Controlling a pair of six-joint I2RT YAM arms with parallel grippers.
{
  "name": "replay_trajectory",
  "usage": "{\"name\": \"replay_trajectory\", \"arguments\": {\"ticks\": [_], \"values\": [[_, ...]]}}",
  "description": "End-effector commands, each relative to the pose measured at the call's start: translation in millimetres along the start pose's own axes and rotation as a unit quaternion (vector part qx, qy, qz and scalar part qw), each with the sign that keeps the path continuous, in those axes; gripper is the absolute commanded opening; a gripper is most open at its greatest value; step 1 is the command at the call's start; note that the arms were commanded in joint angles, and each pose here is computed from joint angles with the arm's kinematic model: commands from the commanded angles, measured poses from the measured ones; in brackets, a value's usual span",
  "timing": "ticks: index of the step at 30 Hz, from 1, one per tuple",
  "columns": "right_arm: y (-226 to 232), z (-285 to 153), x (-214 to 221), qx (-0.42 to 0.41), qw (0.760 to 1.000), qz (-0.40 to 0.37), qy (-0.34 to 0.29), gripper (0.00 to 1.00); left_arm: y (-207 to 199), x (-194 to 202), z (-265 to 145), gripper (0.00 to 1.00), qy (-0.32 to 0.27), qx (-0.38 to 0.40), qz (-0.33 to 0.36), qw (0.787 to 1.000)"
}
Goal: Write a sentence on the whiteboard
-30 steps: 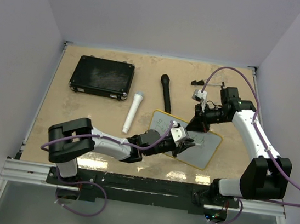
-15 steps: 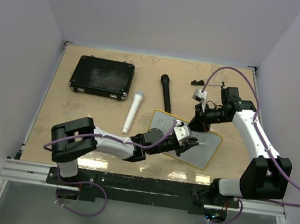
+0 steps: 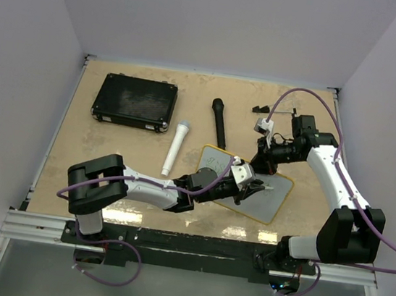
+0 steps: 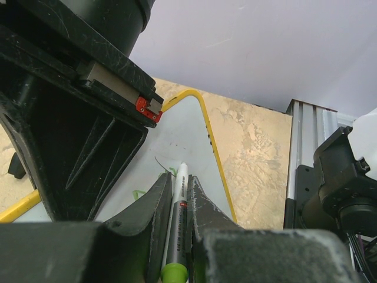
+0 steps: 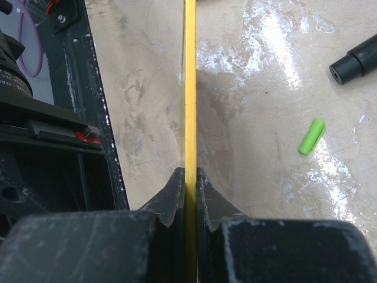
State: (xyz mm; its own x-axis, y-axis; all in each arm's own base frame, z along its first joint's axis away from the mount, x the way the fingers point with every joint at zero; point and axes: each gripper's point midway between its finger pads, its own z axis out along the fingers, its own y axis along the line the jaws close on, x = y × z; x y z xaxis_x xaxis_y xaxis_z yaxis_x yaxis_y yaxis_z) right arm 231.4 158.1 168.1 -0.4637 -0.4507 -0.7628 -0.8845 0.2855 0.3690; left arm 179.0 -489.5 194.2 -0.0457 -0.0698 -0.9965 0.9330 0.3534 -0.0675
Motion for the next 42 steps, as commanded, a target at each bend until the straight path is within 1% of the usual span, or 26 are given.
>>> {"name": "replay_trajectory", "arguments": {"ticks": [1,8,25,33,42], "values": [[3.4,-2.6,-12.7,-0.004,0.999,-0.045,-0.026,0.00,12.6,-23.5,5.7,0.00,-0.034,-0.019,0.009,0.999],[3.3,-3.1,-12.9,-0.003,0.999,-0.046,-0.027,0.00,12.6,-26.4,4.7,0.00,-0.038,-0.019,0.010,0.999],[3.6,-2.8,-12.9,-0.004,0.999,-0.047,-0.027,0.00,9.9,16.6,-7.5,0.00,0.019,-0.014,-0.013,1.000],[3.9,-2.7,-12.3,-0.004,0.999,-0.045,-0.026,0.00,5.4,20.4,-3.9,0.00,0.023,-0.004,-0.019,1.000],[3.8,-3.3,-12.8,-0.003,0.999,-0.047,-0.027,0.00,0.4,8.6,5.0,0.00,0.008,0.009,-0.018,1.000]]}}
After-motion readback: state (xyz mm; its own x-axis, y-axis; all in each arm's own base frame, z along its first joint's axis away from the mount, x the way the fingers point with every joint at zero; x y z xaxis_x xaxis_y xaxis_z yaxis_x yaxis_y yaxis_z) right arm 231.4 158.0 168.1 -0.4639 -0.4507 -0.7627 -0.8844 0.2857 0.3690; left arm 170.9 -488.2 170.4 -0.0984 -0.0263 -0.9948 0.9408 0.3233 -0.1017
